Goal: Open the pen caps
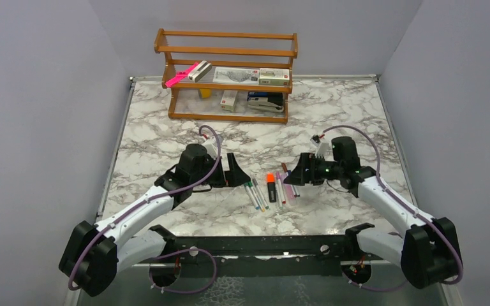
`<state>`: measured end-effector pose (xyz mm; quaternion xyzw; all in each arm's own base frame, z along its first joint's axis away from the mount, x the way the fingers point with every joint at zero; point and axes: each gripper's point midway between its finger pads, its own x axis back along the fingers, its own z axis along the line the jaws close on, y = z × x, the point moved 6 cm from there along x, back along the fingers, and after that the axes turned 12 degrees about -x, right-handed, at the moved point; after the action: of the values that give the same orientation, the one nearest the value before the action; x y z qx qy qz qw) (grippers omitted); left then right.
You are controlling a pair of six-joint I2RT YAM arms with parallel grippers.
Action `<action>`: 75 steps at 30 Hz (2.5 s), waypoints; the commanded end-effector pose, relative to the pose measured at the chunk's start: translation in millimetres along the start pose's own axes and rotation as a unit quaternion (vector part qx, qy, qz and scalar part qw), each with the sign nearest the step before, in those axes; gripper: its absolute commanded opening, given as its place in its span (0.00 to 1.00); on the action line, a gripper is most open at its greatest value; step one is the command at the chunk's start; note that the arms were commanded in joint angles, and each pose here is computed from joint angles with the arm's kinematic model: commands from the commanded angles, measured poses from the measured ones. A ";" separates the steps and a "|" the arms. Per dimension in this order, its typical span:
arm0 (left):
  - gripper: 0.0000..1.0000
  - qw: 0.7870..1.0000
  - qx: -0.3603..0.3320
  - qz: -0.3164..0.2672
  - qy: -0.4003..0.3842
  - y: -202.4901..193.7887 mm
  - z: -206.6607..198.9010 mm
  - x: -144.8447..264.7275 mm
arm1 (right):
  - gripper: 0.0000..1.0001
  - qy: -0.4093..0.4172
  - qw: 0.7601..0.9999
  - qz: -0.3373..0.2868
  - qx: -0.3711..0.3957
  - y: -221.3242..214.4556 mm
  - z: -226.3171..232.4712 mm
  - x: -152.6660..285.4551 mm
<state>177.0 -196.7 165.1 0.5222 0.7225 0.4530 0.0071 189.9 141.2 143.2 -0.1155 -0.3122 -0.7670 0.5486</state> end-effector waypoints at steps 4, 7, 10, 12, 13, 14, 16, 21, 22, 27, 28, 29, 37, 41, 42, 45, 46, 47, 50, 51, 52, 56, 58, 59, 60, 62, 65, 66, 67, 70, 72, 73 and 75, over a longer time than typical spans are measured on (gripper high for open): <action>0.99 0.999 0.009 -0.005 0.041 -6.4 5.6 -13.4 | 0.75 -0.065 0.996 0.024 0.053 -6.0 11.6 -35.1; 0.99 0.999 0.011 -0.012 0.047 -7.2 7.1 -12.6 | 0.69 -0.089 0.993 0.027 0.067 -10.5 14.9 -45.3; 0.99 0.999 0.011 -0.010 0.044 -8.1 6.4 -12.2 | 0.65 -0.090 0.993 0.033 0.069 -12.4 18.5 -52.4; 1.00 0.999 0.011 -0.009 0.044 -9.2 6.4 -11.9 | 0.63 -0.095 0.992 0.036 0.069 -14.5 20.9 -58.1; 0.99 0.999 0.011 -0.009 0.045 -9.7 6.7 -11.5 | 0.63 -0.099 0.992 0.039 0.070 -16.4 21.2 -61.2; 0.99 0.999 0.012 -0.009 0.046 -10.9 7.4 -11.5 | 0.60 -0.104 0.991 0.041 0.070 -17.9 21.4 -64.6; 0.99 0.999 0.013 -0.008 0.046 -12.3 7.7 -11.0 | 0.59 -0.114 0.990 0.050 0.067 -22.6 20.0 -71.3; 0.99 0.999 0.014 -0.008 0.041 -15.3 7.4 -8.3 | 0.57 -0.125 0.988 0.059 0.064 -31.3 18.0 -80.4; 0.99 0.999 0.014 -0.007 0.041 -16.5 7.7 -7.7 | 0.57 -0.128 0.988 0.058 0.065 -31.3 17.4 -81.5; 0.99 0.999 0.014 -0.010 0.038 -18.0 6.8 -4.6 | 0.56 -0.129 0.988 0.059 0.068 -32.3 20.3 -82.1; 0.99 0.999 0.015 -0.010 0.036 -18.6 6.5 -4.2 | 0.56 -0.126 0.988 0.059 0.071 -32.7 23.0 -81.9; 0.99 0.999 0.015 -0.010 0.036 -19.2 6.5 -3.8 | 0.55 -0.125 0.988 0.060 0.074 -33.2 25.1 -82.1; 0.99 0.999 0.017 -0.011 0.037 -20.2 7.1 -3.2 | 0.46 -0.157 0.982 0.060 0.087 -41.3 26.7 -89.1; 0.99 0.999 0.015 -0.013 0.034 -20.1 5.7 -1.9 | 0.46 -0.199 0.975 0.043 0.094 -37.7 20.3 -88.1; 0.99 0.999 0.015 -0.012 0.035 -20.5 6.0 -1.7 | 0.45 -0.209 0.972 0.040 0.096 -36.3 18.3 -87.7; 0.99 0.999 0.016 -0.012 0.035 -21.1 6.2 -1.2 | 0.45 -0.235 0.966 0.038 0.102 -33.7 12.3 -89.4; 0.99 0.999 0.016 -0.012 0.034 -21.2 6.2 -1.3 | 0.45 -0.243 0.964 0.038 0.102 -33.1 10.3 -90.4; 0.99 0.999 0.015 -0.012 0.034 -21.1 6.0 -1.2 | 0.45 -0.247 0.963 0.039 0.102 -32.9 9.3 -91.6; 0.99 0.999 0.015 -0.012 0.032 -21.0 5.3 -0.8 | 0.45 -0.251 0.962 0.044 0.101 -34.3 5.4 -95.8; 0.99 0.999 0.016 -0.012 0.032 -21.2 5.5 -0.8 | 0.45 -0.250 0.962 0.046 0.099 -34.9 4.7 -97.3; 0.99 0.999 0.016 -0.012 0.033 -21.6 5.8 -0.6 | 0.45 -0.251 0.962 0.048 0.098 -36.0 3.3 -98.5; 0.99 0.999 0.015 -0.011 0.032 -21.7 5.5 -0.4 | 0.40 -0.254 0.961 0.056 0.095 -40.2 -2.3 -102.0; 0.99 0.999 0.016 -0.010 0.033 -22.3 6.1 -0.6 | 0.39 -0.259 0.960 0.056 0.094 -41.3 -5.0 -102.2; 0.99 0.999 0.016 -0.009 0.034 -23.1 6.5 -0.7 | 0.39 -0.262 0.959 0.056 0.096 -41.5 -6.1 -102.2; 0.99 0.999 0.017 -0.009 0.034 -23.2 6.5 -0.8 | 0.39 -0.265 0.958 0.055 0.097 -41.9 -6.6 -101.6; 0.99 0.999 0.018 -0.008 0.034 -23.7 6.9 -0.9 | 0.39 -0.271 0.956 0.052 0.101 -42.3 -7.3 -99.9; 0.99 0.999 0.019 -0.009 0.034 -23.4 6.8 -0.9 | 0.39 -0.277 0.954 0.054 0.105 -43.0 -9.5 -99.7; 0.99 0.999 0.019 -0.008 0.035 -23.6 6.8 -1.1 | 0.39 -0.281 0.952 0.054 0.106 -43.1 -9.3 -99.9; 0.99 0.999 0.019 -0.008 0.036 -23.4 7.1 -1.4 | 0.39 -0.281 0.952 0.053 0.108 -42.9 -8.1 -100.1; 0.99 0.999 0.020 -0.007 0.036 -23.4 7.2 -1.7 | 0.39 -0.274 0.954 0.048 0.114 -43.1 -2.0 -99.9; 0.99 0.999 0.019 -0.008 0.035 -23.0 7.0 -1.6 | 0.39 -0.273 0.954 0.045 0.117 -42.4 3.0 -99.0; 0.99 0.999 0.019 -0.008 0.035 -22.7 6.6 -1.5 | 0.39 -0.272 0.954 0.045 0.119 -42.2 6.0 -98.5; 0.99 0.999 0.019 -0.008 0.033 -22.9 6.2 -1.1 | 0.39 -0.271 0.954 0.036 0.124 -39.9 13.9 -96.6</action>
<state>164.2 -193.7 143.1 0.5040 0.7320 0.4574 -0.0302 188.9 230.4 82.6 -0.2543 -0.5220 -0.6465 0.4948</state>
